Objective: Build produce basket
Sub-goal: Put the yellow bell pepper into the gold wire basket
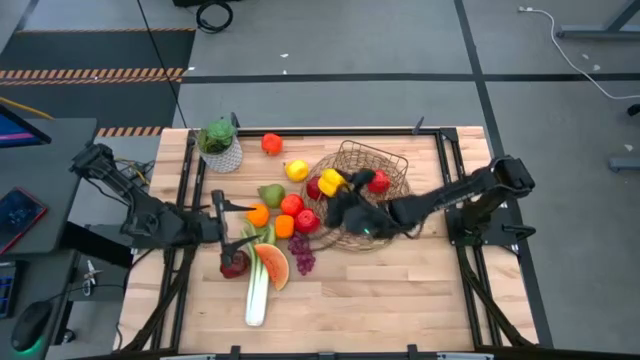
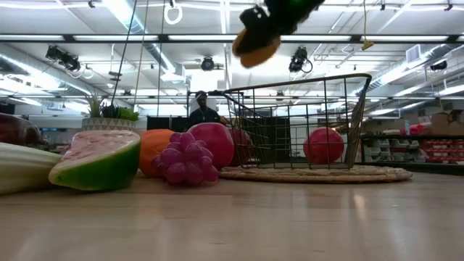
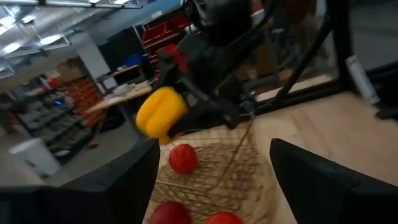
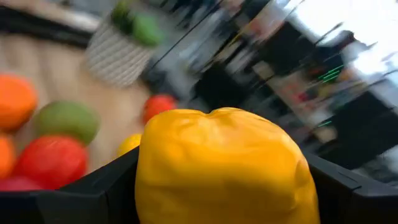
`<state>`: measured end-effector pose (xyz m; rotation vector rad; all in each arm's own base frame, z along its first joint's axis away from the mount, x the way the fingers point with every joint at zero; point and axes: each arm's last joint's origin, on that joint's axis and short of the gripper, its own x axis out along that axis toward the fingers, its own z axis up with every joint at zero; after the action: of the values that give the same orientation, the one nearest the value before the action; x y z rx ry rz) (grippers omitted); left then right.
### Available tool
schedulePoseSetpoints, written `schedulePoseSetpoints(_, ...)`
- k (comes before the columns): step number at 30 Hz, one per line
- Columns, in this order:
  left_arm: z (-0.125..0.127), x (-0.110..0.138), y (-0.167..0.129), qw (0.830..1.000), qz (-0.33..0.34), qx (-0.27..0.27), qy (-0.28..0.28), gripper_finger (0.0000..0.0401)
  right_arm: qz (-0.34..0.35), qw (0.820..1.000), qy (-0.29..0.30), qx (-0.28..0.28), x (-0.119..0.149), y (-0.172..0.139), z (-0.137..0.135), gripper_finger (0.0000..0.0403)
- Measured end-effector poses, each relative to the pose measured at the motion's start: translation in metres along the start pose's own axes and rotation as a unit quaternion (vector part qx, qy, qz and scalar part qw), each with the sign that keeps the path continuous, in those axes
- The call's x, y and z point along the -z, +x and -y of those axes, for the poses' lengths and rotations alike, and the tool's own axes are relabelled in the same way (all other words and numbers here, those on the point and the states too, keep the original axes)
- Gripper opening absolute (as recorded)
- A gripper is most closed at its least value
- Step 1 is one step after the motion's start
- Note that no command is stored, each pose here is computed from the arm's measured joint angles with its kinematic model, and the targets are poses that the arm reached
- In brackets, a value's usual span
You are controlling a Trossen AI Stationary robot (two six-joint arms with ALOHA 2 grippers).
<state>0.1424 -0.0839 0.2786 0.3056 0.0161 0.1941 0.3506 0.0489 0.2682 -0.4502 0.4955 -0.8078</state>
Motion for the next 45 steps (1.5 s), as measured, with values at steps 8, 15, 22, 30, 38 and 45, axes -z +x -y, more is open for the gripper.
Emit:
schedulePoseSetpoints(8,-0.020,0.008,-0.020,0.998,0.042,0.019,-0.053,0.0293,-0.163,0.983,0.056,-0.069,0.015,0.034,0.037,0.0318)
schedulePoseSetpoints(15,-0.035,0.011,-0.035,0.992,0.081,0.030,-0.097,0.0293,-0.223,0.960,0.119,-0.122,0.026,0.064,0.060,0.0318)
schedulePoseSetpoints(22,-0.040,0.012,-0.039,0.988,0.084,0.031,-0.128,0.0293,-0.307,0.925,0.179,-0.133,0.052,0.091,0.091,0.0318)
schedulePoseSetpoints(30,-0.041,0.011,-0.039,0.987,0.087,0.027,-0.133,0.0293,-0.398,0.894,0.127,-0.162,0.078,0.122,0.070,0.0318)
schedulePoseSetpoints(38,-0.040,0.013,-0.038,0.987,0.079,0.030,-0.139,0.0293,-0.438,0.880,0.063,-0.171,0.076,0.151,0.053,0.0320)
schedulePoseSetpoints(45,-0.039,0.014,-0.039,0.987,0.075,0.032,-0.135,0.0293,-0.455,0.868,0.041,-0.192,0.083,0.162,0.049,0.0322)
